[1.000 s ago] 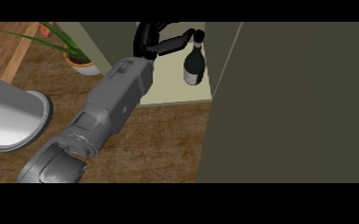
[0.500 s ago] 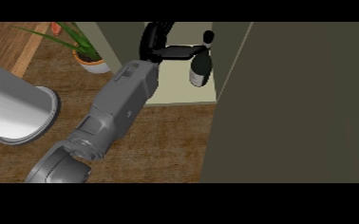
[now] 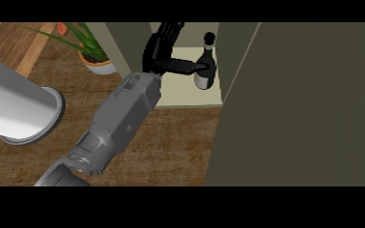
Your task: Pick up the wine, place it into the cabinet and close the cabinet
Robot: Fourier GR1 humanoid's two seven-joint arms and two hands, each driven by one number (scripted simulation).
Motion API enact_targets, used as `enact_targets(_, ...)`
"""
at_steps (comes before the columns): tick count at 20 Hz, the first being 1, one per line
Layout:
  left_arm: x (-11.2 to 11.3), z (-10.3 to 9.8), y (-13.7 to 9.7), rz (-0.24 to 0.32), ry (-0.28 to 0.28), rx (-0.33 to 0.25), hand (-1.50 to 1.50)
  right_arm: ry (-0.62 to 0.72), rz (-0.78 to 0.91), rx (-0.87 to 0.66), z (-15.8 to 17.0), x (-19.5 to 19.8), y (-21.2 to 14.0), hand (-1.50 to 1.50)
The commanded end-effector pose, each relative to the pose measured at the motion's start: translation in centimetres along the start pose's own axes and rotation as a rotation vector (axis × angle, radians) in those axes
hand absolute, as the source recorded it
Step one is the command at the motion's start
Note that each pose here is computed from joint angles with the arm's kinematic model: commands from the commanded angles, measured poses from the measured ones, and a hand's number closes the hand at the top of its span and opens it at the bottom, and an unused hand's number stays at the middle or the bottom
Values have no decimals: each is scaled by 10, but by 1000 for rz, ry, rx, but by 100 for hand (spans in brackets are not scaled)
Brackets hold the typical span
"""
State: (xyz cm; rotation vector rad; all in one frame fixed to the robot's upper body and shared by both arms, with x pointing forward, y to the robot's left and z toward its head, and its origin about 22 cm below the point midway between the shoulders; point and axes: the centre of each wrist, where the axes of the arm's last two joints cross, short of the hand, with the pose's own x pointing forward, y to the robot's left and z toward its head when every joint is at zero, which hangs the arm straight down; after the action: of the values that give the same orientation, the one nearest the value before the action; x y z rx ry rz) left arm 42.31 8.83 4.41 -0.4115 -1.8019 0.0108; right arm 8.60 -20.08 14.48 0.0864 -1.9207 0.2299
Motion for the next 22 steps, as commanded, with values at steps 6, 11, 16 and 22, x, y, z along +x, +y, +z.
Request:
enact_targets(6, -12, 38, -8, 103, 34, -40, -150, -7, -101, 4, 9, 50, -4, -150)
enact_targets(11, -25, 82, -8, 123, 55, -26, -150, -5, -116, -40, 10, 40, -3, -150)
enact_targets(16, -31, 131, 4, 108, 71, -23, -150, -13, -101, -34, 15, 46, 1, -150)
enact_targets(22, -14, 165, -2, 180, 58, -15, -150, -19, -61, -7, 10, 55, -6, -150)
